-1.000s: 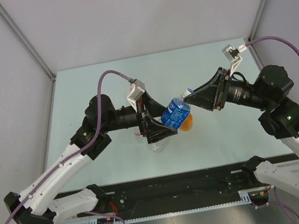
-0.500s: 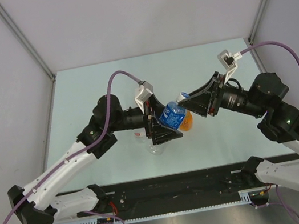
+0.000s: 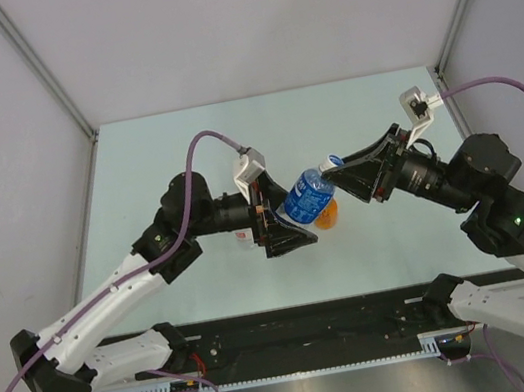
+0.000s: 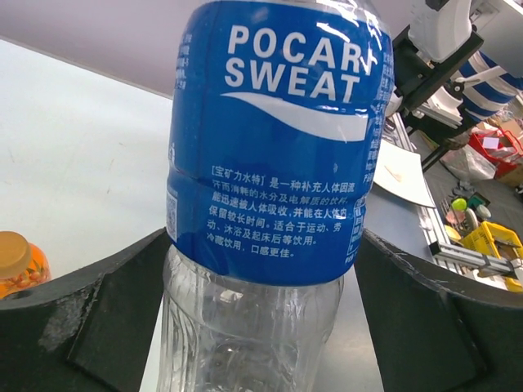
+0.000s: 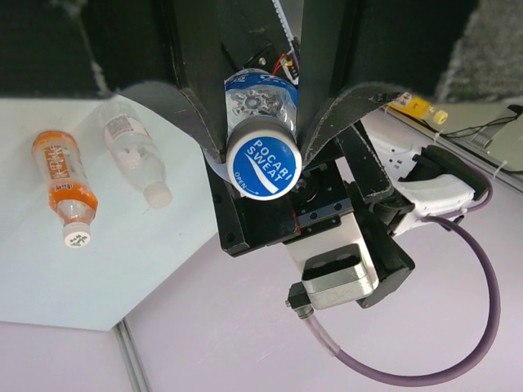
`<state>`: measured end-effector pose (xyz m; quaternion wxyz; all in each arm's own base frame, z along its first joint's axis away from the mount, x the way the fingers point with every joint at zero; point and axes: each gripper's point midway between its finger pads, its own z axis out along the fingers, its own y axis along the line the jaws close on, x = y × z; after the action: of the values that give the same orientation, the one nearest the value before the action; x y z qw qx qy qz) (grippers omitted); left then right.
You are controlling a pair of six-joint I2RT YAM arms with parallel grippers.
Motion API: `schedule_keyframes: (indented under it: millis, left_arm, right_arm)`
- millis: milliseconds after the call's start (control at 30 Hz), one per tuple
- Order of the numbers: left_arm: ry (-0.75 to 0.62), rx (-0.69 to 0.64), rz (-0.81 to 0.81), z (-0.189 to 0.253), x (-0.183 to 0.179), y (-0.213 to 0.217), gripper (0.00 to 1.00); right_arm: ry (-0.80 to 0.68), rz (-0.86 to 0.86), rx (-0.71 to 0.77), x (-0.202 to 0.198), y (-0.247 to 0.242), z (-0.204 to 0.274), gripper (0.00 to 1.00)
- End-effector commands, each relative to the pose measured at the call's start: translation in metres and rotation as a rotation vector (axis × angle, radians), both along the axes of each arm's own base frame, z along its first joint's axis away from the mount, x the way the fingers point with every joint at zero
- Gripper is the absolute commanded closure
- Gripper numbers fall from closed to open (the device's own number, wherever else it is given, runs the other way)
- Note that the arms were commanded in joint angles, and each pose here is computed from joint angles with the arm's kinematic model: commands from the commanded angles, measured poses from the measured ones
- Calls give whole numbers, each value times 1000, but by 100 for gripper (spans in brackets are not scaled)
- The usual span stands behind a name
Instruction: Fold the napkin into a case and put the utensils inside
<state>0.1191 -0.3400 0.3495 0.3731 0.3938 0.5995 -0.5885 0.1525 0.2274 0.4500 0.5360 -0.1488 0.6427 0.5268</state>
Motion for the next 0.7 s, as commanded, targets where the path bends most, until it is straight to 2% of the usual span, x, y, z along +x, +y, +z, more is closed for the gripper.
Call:
schedule_keyframes:
  millis: [0, 233, 400, 567, 667]
  left_arm:
    - [-59, -78, 19, 18, -1, 2, 6]
    - [-61, -106, 12, 27, 1, -2, 12]
    - [-60, -115, -1, 26, -1, -4, 24]
    - [-52, -102, -16, 20, -3, -6, 32]
    - [-53, -99, -19, 18, -3, -8, 42]
  right_arm:
    - [-30, -3, 26, -2, -2, 8, 100]
    - [-23, 8, 37, -4, -1, 5, 100]
    - [-17, 14, 40, -4, 0, 3, 100]
    - [-13, 21, 46, -5, 2, 2, 100]
    - [-8, 30, 49, -5, 3, 1, 100]
